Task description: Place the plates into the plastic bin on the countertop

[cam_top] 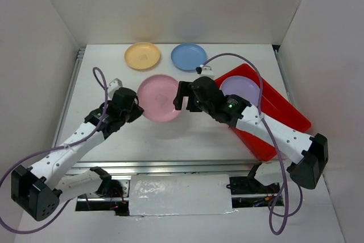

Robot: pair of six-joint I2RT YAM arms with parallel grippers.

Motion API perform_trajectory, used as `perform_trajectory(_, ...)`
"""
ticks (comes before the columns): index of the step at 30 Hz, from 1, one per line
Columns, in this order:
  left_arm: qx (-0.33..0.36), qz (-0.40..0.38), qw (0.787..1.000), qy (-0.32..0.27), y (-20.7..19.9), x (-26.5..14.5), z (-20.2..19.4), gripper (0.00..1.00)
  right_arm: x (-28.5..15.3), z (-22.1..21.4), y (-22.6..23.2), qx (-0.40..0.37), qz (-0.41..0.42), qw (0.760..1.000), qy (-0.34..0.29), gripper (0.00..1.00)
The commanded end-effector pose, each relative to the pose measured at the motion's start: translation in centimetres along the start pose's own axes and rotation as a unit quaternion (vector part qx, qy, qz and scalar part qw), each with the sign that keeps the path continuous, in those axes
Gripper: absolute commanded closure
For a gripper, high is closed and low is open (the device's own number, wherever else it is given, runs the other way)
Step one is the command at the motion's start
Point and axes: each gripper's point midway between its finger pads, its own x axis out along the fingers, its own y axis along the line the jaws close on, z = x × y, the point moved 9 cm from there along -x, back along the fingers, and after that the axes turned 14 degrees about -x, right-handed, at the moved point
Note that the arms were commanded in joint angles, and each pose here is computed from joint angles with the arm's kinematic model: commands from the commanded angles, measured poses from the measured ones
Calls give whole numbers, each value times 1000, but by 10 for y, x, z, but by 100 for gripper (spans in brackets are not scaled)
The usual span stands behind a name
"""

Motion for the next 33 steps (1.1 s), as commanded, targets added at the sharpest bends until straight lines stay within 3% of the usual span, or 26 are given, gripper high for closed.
perform_trajectory(1,54,3,998,16,1,-10,-13,100,3,10,-11,-19,-58,998,-12,0)
perform_trajectory(5,70,-29,997,28,-1,-23,-17,100,20,-3,-22,-19,-90,996,14,7)
perform_trajectory(12,110,-72,985,108,-4,-22,-30,100,35,-15,-25,-21,-64,997,27,26)
perform_trajectory(15,111,-77,983,123,-1,-21,-33,100,36,-15,-26,-16,-51,998,28,51)
perform_trajectory(16,111,-80,983,126,0,-21,-33,100,37,-15,-27,-15,-51,998,28,75)
perform_trajectory(18,105,-86,983,124,0,-22,-28,100,36,-14,-29,-10,-53,998,24,79)
perform_trajectory(21,97,-93,984,115,-1,-25,-18,100,35,-13,-36,0,-62,998,27,100)
perform_trajectory(24,80,-53,993,68,1,-34,-1,1,33,-10,-55,29,-102,994,33,100)
perform_trajectory(28,77,-25,997,13,11,-51,15,1,33,-9,-121,108,-175,978,46,100)
perform_trajectory(32,85,-49,995,-11,21,-69,22,1,19,-15,-203,219,-233,947,19,100)
perform_trajectory(33,93,-44,995,-11,24,-70,22,1,12,-14,-236,263,-266,928,-5,100)
